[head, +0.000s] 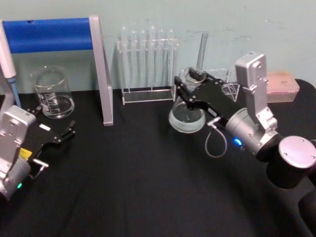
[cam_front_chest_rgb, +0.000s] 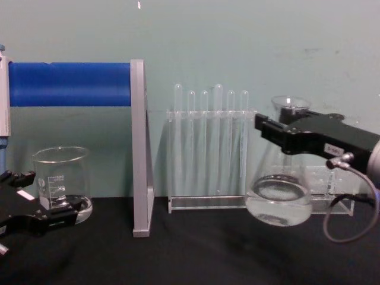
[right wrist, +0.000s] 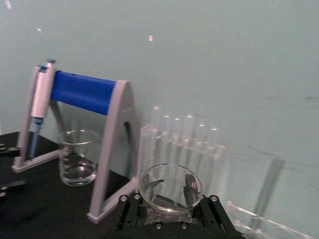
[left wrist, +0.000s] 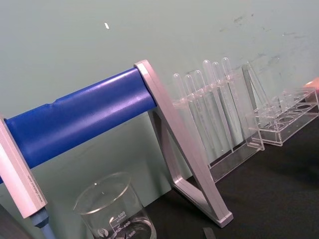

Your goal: Grasp the erlenmeyer flask with one hand, shake it three times, then place it back.

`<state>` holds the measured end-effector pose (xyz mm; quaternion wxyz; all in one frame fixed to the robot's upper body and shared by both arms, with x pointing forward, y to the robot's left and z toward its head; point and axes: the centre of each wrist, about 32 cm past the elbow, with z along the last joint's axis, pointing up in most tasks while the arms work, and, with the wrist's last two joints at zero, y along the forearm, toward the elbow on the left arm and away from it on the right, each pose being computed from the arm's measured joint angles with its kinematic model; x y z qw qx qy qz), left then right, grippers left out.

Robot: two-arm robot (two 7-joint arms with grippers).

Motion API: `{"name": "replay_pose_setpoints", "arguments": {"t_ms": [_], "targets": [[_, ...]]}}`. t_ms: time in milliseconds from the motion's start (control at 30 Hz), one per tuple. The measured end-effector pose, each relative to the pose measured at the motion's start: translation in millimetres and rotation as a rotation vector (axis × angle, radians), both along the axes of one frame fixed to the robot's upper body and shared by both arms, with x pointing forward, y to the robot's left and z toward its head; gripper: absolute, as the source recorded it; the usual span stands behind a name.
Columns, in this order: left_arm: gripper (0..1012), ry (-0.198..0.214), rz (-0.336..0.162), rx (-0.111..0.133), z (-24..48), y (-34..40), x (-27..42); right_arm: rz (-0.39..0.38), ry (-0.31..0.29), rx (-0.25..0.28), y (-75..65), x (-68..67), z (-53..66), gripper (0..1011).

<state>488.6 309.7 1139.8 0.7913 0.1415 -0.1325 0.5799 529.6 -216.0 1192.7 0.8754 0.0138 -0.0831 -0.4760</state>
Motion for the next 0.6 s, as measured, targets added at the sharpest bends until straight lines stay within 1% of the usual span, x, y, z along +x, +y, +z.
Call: {"name": "replay_pose_setpoints", "arguments": {"t_ms": [67,167,400,533,600], "targets": [[1001,0.000,0.000,0.000,0.0,0.0,0.0,-0.013,-0.002,-0.001,-2.8,0.2,0.2,447],[1001,0.000,0.000,0.000,0.0,0.0,0.0,-0.049,-0.008,0.000,-10.8,0.3,0.6,446],[1001,0.000,0.000,0.000,0.0,0.0,0.0,-0.088,-0.014,0.002,-20.8,0.3,1.2,446],[1001,0.000,0.000,0.000,0.0,0.0,0.0,-0.093,-0.013,0.004,-21.9,0.3,0.8,446],[1001,0.000,0.000,0.000,0.0,0.0,0.0,-0.084,-0.012,0.007,-20.3,0.2,0.5,447]]}}
